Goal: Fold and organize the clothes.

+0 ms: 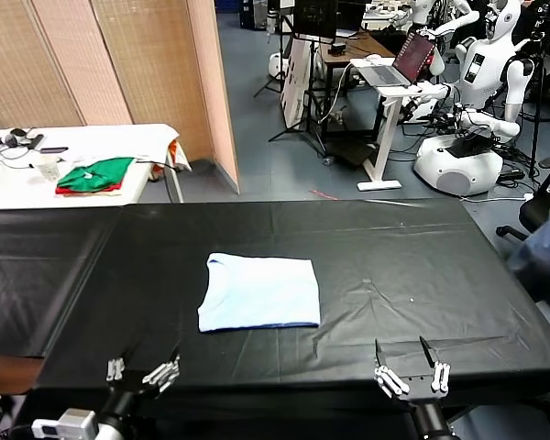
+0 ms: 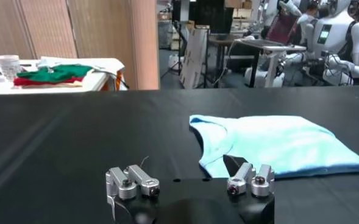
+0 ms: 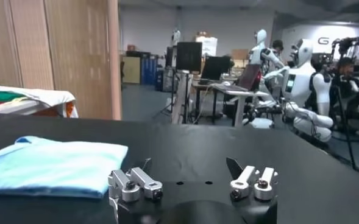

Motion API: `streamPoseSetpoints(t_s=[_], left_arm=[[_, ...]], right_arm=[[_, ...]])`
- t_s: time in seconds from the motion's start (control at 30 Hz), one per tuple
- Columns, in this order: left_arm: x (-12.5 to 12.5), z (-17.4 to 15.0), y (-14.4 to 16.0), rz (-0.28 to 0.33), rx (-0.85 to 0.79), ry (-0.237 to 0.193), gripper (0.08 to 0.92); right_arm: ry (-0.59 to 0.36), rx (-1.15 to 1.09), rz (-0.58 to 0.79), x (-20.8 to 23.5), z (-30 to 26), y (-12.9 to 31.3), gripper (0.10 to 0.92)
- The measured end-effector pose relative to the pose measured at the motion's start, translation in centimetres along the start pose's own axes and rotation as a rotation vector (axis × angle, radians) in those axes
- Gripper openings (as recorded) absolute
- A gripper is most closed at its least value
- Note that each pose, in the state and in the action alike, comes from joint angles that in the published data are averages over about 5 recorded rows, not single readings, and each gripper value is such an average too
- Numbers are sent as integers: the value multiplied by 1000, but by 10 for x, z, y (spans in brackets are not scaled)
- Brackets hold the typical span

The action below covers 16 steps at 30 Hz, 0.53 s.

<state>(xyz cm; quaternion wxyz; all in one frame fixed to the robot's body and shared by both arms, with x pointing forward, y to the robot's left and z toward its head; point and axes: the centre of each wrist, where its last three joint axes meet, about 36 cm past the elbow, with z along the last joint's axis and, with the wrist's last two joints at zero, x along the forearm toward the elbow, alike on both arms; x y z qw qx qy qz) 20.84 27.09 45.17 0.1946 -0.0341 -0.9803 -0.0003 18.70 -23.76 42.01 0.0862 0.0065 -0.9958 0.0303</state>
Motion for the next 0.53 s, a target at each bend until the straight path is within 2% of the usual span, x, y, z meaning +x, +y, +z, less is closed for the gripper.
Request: streamPoseSetpoints(t_s=[0.53], left_arm=[[4, 6, 1, -4, -6, 14, 907]], right_arm=[[23, -7, 2, 5, 4, 2, 907]])
